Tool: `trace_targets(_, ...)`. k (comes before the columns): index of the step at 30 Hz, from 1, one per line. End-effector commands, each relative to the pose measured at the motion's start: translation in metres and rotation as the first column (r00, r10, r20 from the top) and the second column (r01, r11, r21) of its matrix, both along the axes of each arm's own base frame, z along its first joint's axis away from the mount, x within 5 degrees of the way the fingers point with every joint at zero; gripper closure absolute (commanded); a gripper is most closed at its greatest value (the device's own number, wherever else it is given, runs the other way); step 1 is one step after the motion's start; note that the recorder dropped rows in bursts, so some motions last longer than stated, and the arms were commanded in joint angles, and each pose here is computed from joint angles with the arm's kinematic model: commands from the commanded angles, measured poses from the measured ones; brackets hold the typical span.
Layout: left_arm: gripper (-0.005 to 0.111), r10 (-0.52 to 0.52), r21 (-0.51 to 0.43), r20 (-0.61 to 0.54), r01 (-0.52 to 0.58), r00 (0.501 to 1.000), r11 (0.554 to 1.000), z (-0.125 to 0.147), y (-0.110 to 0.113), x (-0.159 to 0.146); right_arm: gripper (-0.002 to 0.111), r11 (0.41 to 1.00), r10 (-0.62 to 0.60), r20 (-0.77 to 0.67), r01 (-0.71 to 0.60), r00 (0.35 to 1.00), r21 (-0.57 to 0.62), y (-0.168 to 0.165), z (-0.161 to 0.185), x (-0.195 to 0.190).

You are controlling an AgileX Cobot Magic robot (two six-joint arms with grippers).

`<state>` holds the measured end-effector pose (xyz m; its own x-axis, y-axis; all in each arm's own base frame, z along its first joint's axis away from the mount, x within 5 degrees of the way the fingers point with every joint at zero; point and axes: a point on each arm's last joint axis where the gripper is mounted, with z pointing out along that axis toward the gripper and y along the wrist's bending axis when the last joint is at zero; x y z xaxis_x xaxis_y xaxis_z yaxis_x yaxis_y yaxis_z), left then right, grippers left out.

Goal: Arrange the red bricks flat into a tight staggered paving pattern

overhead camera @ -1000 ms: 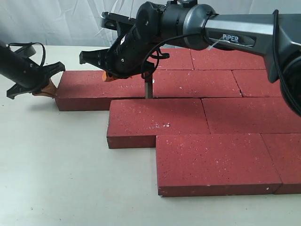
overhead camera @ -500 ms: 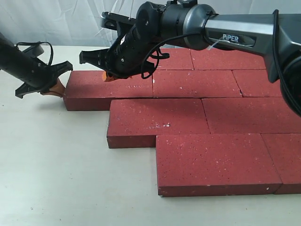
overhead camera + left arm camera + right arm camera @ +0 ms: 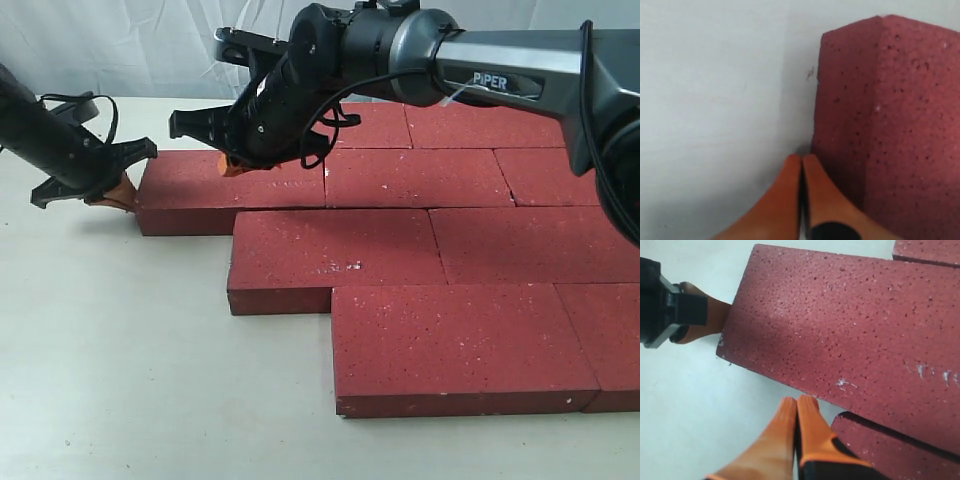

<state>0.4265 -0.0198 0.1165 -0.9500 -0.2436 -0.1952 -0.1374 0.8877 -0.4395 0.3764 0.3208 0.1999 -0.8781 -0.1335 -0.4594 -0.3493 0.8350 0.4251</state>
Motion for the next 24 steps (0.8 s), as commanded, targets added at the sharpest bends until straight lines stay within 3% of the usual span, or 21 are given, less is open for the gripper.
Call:
trace_targets(1,0.107,0.032,-0.005,-0.028,-0.033,0.999,0.999,-0.002,0.019,-0.002,0.109,1.000,0.006,0.003,-0.006,1.000,-0.009,-0.003,0.005,0.001)
trace_targets(5,0.107,0.053,-0.011,-0.056,-0.054,0.997,0.998,0.008,0.034,-0.007,0.109,1.000,0.010,-0.006,-0.010,1.000,-0.014,-0.004,0.005,0.000)
trace_targets(13,0.107,0.058,0.036,-0.039,-0.057,0.998,0.998,0.042,0.037,-0.020,0.109,0.996,0.051,-0.089,-0.058,0.995,-0.068,-0.008,0.004,-0.009)
trace_targets(24,0.107,0.071,0.088,0.040,-0.074,0.997,0.993,0.077,0.030,-0.080,0.109,0.973,0.131,-0.182,-0.162,0.975,-0.165,-0.022,0.027,-0.029)
